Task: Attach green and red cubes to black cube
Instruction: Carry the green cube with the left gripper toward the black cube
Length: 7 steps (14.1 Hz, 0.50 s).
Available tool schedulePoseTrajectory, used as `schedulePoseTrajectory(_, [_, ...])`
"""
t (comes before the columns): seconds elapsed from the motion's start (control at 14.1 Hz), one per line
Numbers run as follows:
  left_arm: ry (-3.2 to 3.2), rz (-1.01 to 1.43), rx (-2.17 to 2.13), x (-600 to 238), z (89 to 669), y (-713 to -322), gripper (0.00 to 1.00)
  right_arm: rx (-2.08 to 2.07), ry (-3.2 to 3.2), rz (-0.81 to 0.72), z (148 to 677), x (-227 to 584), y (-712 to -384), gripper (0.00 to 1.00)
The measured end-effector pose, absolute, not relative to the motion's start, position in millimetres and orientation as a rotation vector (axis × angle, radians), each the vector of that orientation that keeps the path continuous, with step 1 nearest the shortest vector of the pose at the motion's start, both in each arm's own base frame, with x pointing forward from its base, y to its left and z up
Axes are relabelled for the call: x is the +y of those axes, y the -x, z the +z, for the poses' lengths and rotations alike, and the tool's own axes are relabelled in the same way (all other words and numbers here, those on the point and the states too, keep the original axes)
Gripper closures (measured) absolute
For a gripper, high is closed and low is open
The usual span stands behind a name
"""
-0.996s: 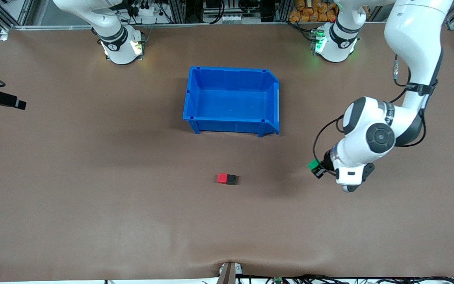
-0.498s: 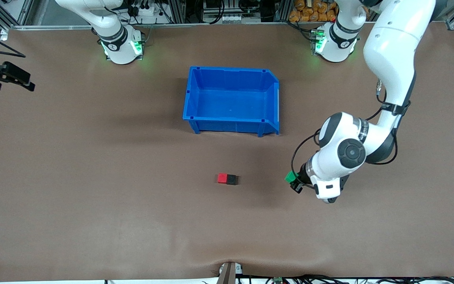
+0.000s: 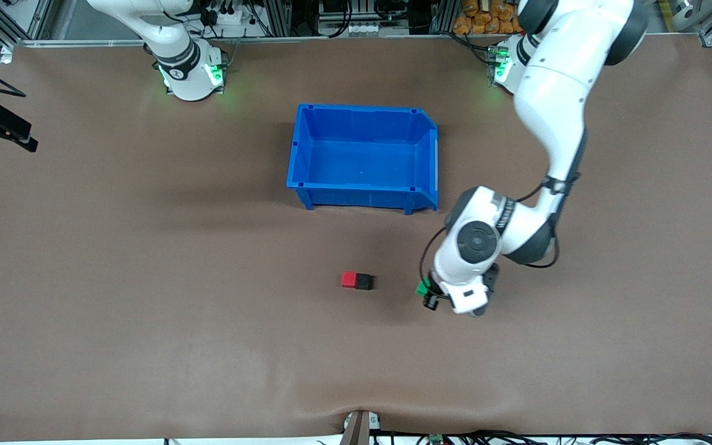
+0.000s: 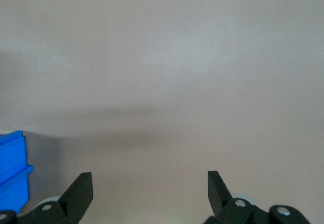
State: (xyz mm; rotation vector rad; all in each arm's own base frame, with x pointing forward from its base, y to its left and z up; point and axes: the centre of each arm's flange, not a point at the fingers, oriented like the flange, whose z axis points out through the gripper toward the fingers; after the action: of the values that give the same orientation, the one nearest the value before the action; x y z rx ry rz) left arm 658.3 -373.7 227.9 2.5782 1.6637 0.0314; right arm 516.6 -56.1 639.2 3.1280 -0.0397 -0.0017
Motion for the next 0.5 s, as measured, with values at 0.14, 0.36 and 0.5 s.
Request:
schedulePoseTrajectory(0.14, [-2.527, 0.052, 1.702, -401, 209, -645, 0.6, -0.04, -3.126, 0.005, 641, -56, -522, 0.0])
schedulePoseTrajectory(0.36, [-2.467, 0.113, 1.773, -430, 193, -630, 0.6, -0.035, -3.125, -0.003, 638, -55, -527, 0.0])
schedulePoseTrajectory(0.5, [-2.418, 0.113, 1.837, -435, 193, -626, 0.6, -0.032, -3.125, -0.005, 638, -54, -528, 0.0])
